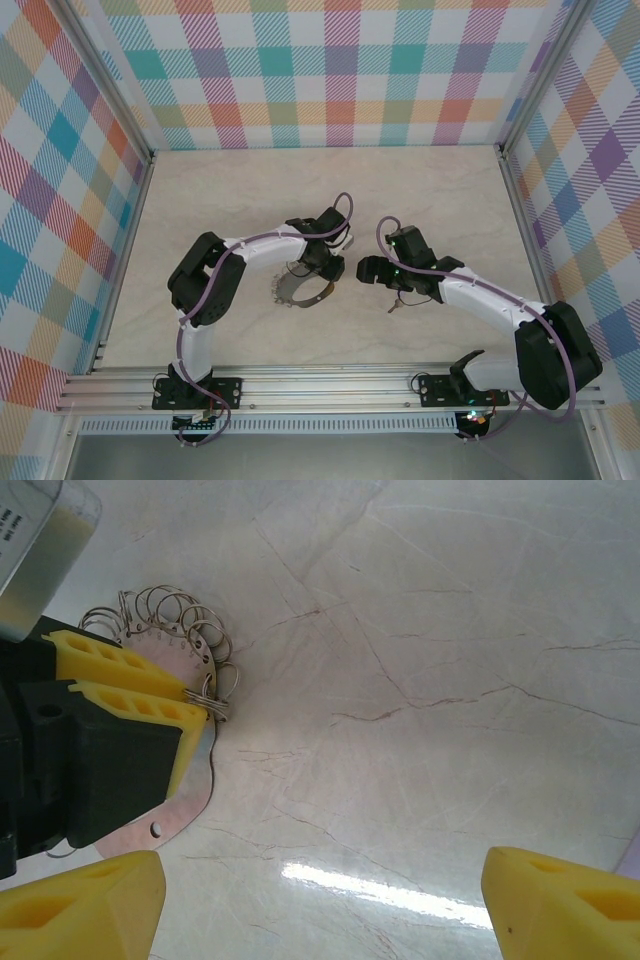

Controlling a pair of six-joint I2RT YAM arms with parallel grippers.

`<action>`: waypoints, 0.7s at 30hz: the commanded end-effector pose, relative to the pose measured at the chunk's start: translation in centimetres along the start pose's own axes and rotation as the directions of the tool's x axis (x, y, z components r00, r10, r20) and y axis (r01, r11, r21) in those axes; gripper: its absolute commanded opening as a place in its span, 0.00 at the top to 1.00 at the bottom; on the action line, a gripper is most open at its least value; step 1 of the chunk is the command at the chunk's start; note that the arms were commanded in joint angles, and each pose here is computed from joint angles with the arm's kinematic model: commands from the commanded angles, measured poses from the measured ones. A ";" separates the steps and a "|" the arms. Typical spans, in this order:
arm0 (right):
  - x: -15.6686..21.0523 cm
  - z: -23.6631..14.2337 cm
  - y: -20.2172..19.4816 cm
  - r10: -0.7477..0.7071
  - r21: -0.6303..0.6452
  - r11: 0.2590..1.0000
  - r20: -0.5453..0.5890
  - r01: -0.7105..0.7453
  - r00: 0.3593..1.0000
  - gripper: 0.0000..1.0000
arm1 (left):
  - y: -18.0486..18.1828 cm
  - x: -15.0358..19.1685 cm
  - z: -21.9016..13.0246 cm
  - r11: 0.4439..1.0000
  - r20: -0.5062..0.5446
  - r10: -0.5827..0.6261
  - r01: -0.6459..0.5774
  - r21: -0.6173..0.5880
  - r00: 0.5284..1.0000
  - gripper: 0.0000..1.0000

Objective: Put the keys on the keyring

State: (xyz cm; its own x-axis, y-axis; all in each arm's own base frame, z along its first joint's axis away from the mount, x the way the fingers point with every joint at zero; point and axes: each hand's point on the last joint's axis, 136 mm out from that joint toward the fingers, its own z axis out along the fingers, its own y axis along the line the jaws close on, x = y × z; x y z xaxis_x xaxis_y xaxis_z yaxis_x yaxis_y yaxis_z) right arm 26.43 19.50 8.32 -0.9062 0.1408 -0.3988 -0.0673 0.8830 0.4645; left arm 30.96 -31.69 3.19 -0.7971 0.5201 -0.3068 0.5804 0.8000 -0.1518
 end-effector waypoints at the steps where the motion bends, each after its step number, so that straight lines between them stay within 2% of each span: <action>1: 0.2 0.4 -0.1 0.009 -0.010 1.000 -0.010 -0.009 1.000 0.18 | -0.9 -0.8 0.1 1.000 0.014 0.022 -0.022 0.017 1.000 0.75; 21: 0.4 0.7 -0.1 0.011 -0.016 1.000 -0.018 -0.011 1.000 0.18 | -1.9 -0.7 -0.6 0.998 0.032 0.032 -0.034 0.046 0.999 0.72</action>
State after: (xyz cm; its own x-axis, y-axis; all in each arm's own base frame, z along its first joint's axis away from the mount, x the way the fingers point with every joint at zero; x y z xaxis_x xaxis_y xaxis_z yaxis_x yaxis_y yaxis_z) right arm 26.56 19.73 8.12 -0.9063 0.1401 -0.3987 -0.0716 0.8789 0.4716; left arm 30.70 -31.99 3.23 -0.7949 0.5237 -0.3063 0.5858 0.7940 -0.1626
